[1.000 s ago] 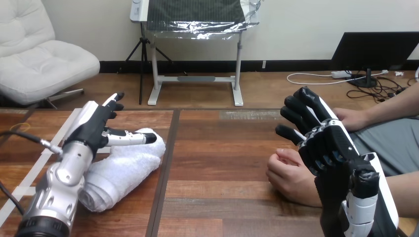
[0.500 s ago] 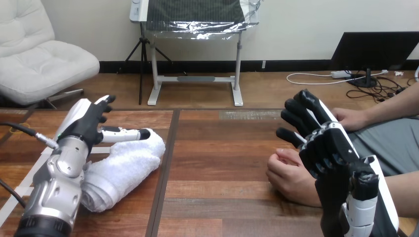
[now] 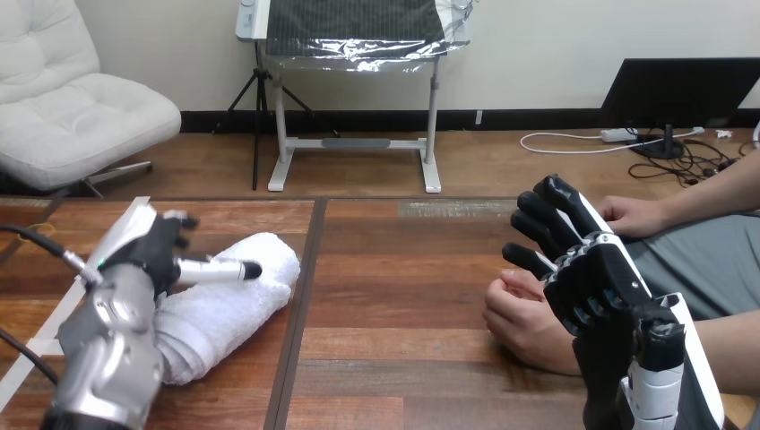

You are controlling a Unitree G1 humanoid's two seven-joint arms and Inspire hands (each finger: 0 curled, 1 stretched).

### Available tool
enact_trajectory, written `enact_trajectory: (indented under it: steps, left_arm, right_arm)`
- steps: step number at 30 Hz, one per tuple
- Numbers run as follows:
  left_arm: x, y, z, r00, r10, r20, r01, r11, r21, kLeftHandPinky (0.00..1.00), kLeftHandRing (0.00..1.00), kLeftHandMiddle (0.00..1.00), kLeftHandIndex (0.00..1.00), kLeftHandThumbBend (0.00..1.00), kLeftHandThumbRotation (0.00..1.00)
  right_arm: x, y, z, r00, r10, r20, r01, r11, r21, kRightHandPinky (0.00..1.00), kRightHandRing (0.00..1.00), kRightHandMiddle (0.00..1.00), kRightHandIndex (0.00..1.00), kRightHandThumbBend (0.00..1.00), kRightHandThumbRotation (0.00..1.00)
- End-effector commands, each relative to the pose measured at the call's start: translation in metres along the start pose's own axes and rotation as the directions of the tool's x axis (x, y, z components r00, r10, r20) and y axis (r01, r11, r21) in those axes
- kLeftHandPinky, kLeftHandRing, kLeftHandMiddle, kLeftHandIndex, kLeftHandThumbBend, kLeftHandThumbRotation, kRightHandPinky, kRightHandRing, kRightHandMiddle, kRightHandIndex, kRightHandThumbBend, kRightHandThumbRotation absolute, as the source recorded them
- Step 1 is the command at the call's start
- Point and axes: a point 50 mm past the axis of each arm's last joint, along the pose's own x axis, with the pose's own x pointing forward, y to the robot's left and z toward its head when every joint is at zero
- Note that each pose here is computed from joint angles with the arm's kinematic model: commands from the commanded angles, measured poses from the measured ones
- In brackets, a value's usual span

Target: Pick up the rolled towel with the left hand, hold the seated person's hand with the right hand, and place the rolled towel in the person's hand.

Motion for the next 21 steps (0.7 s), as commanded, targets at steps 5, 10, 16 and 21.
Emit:
enact_trajectory:
  steps: [5,10,16,21]
  left_arm:
    - [-0.049,0.022,0.051,0.976,0.171,0.133,-0.192,0.967,0.169,0.26,0.49,0.59,0.62,0.92,0.6]
    - [-0.056,0.02,0.055,0.971,0.194,0.141,-0.22,0.955,0.2,0.46,0.68,0.72,0.71,0.9,0.58]
    - [-0.065,0.017,0.059,0.962,0.214,0.167,-0.249,0.941,0.231,0.8,0.83,0.84,0.82,0.88,0.56]
    - [-0.07,0.014,0.062,0.957,0.217,0.195,-0.261,0.934,0.242,0.88,0.87,0.87,0.86,0.88,0.56]
  right_arm:
    - [0.018,0.002,0.012,0.993,0.017,0.119,-0.017,1.0,-0.003,0.86,0.92,0.91,0.92,0.8,1.0]
    - [0.019,0.002,0.013,0.993,0.02,0.119,-0.021,1.0,0.003,0.86,0.92,0.91,0.92,0.8,1.0]
    - [0.019,0.003,0.013,0.993,0.022,0.119,-0.022,1.0,-0.004,0.86,0.92,0.91,0.92,0.8,1.0]
    - [0.019,0.003,0.012,0.993,0.021,0.118,-0.021,1.0,-0.002,0.86,0.92,0.91,0.92,0.8,1.0]
